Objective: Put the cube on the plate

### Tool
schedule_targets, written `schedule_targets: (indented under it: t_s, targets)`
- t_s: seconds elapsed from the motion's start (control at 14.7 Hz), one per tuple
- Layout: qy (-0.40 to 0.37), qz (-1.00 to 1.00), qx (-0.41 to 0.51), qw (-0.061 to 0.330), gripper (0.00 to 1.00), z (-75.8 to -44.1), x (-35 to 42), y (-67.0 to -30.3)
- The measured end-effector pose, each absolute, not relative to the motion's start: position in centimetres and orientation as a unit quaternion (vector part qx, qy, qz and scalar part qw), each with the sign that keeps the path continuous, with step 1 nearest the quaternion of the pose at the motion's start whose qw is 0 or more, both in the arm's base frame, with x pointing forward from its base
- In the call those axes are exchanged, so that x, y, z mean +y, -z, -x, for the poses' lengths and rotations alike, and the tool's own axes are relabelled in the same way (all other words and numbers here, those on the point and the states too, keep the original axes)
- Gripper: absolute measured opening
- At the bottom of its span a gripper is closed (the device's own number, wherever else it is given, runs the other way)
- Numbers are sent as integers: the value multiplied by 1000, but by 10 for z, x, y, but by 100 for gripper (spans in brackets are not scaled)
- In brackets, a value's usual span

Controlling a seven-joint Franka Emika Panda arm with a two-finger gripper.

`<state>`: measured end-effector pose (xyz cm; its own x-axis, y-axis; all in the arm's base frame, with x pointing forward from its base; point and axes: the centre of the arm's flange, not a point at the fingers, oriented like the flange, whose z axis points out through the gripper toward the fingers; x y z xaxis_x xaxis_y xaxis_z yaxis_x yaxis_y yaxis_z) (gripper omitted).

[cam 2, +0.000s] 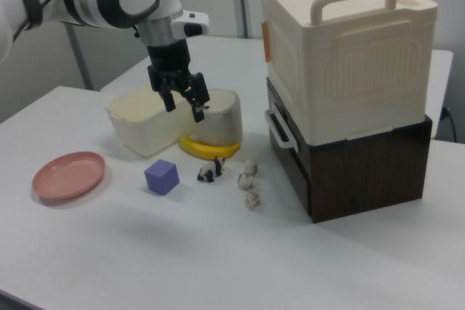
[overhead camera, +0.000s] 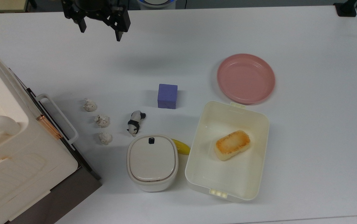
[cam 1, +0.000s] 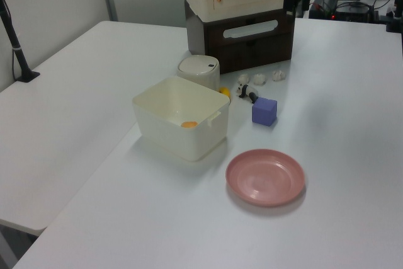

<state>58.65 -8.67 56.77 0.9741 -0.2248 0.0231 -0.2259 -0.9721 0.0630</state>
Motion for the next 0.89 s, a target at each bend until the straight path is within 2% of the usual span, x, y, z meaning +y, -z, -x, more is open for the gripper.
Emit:
schedule_targets:
  t_s: [0.61,0.89]
  targets:
    - [-7,-993,-111,32,100,-587,-84,-562]
    - [-5,-995,-98,32,100,-590,-71,-546]
